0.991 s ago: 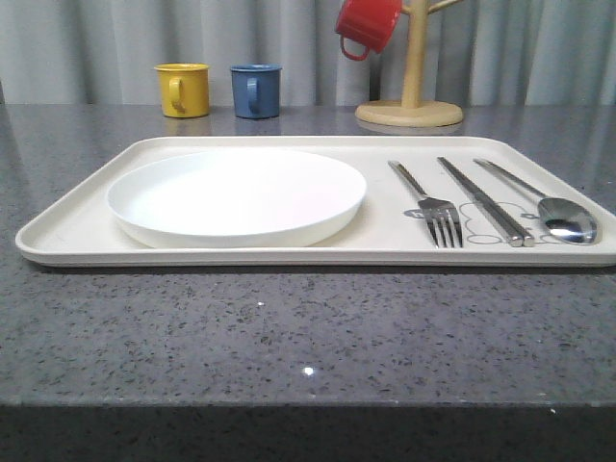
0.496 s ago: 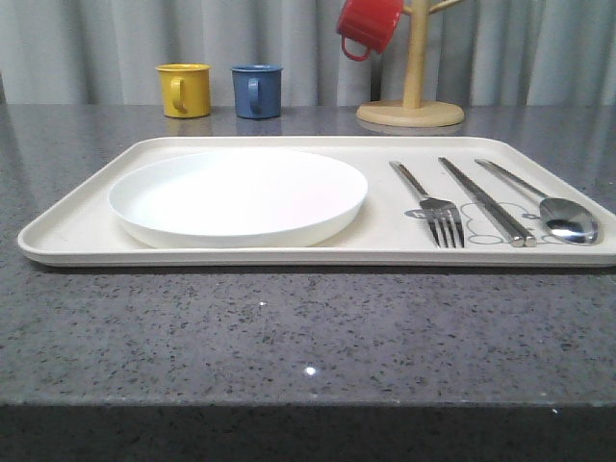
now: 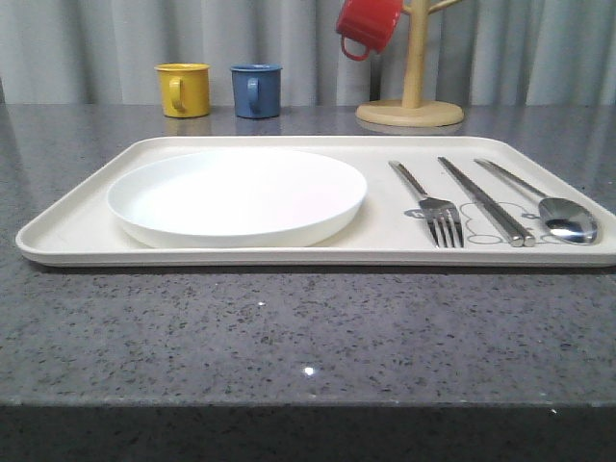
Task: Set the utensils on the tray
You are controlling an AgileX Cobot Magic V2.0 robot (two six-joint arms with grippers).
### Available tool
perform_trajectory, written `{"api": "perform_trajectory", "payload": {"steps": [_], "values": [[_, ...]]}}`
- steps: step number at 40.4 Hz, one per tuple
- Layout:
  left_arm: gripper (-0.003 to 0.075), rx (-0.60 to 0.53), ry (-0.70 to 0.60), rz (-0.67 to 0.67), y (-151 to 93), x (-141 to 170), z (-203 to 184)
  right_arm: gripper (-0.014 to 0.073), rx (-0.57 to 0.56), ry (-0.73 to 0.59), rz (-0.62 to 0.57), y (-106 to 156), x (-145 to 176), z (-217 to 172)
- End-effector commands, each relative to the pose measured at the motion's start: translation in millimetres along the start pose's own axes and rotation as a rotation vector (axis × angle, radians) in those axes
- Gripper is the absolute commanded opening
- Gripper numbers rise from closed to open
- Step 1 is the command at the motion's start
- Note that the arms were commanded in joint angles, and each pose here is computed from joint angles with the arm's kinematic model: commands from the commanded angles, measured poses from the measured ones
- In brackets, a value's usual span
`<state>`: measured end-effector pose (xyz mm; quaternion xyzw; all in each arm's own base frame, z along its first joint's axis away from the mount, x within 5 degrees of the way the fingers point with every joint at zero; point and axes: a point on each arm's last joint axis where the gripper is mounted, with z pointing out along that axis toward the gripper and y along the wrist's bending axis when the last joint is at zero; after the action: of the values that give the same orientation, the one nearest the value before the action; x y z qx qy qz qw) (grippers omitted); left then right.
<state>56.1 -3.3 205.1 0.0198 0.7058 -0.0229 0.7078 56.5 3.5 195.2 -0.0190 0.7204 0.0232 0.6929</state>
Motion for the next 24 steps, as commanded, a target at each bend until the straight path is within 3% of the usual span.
{"api": "perform_trajectory", "payload": {"steps": [1,24], "values": [[-0.002,0.002,-0.088,-0.006,-0.2,-2.3,-1.1,-0.0067,0.002,-0.098,-0.006,-0.1,-7.5,-1.5],[-0.002,0.002,-0.088,-0.006,-0.2,-2.3,-1.1,-0.0067,0.056,-0.098,-0.007,-3.2,-7.6,-1.6]]}}
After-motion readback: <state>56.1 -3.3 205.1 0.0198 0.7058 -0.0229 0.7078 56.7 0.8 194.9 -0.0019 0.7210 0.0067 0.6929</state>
